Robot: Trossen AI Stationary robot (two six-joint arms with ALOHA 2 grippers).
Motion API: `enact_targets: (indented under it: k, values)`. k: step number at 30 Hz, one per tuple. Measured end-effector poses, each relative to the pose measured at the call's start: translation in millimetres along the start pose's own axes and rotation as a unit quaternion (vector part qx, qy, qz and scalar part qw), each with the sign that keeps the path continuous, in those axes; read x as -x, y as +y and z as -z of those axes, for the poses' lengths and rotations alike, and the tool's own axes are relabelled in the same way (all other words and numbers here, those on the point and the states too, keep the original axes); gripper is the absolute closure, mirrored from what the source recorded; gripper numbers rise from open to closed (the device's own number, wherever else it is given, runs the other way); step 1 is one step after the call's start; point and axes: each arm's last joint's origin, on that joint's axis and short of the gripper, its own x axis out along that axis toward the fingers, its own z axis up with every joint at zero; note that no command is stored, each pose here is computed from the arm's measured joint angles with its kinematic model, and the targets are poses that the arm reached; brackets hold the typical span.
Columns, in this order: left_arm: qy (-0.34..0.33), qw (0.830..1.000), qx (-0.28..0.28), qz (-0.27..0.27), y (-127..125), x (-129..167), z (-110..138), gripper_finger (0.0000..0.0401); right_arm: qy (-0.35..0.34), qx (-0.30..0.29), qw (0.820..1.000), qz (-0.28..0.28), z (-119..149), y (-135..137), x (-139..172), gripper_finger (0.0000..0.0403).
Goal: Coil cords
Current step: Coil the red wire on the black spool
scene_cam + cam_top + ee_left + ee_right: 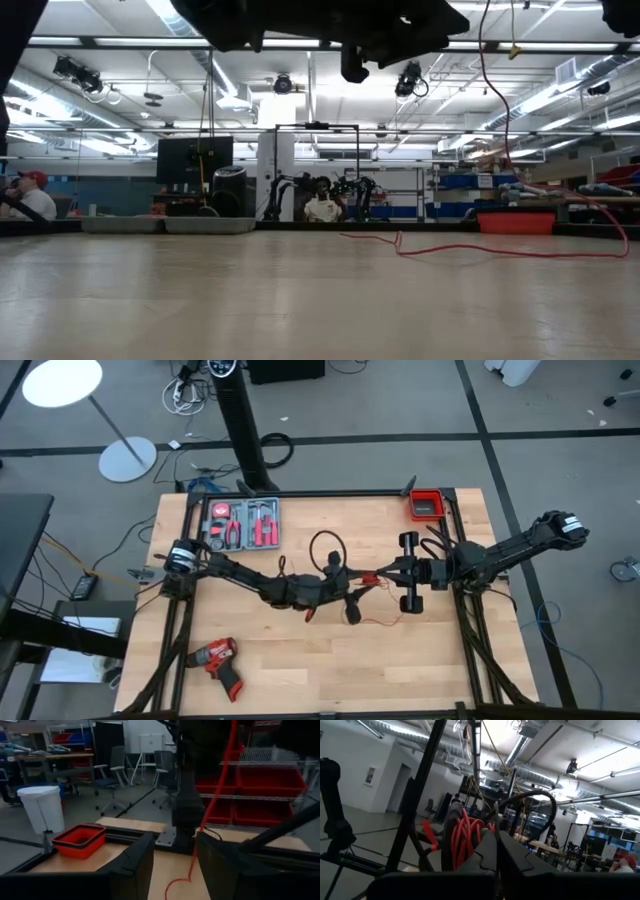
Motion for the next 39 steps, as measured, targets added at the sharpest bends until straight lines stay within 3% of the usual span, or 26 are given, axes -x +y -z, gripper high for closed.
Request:
enact_targets:
  k: [9, 21, 39]
  values:
    - [0.001, 0.999, 0.011, 0.03, 1.6, -3.1, -1.6, 0.0249, -0.013, 0.01, 1.0, 0.002, -2.5, -0.8, 0.0, 0.0403]
    - [0.01, 1.0, 0.007, 0.019, 10.1, -7.8, -0.7, 0.0249, -0.06, 0.031, 0.998, 0.017, -11.2, -4.3, 0.6, 0.0403]
    - [0.02, 0.998, 0.014, 0.059, 4.2, -9.7, -4.6, 0.0249, -0.057, 0.038, 0.997, 0.023, 1.4, -4.3, -7.4, 0.0402]
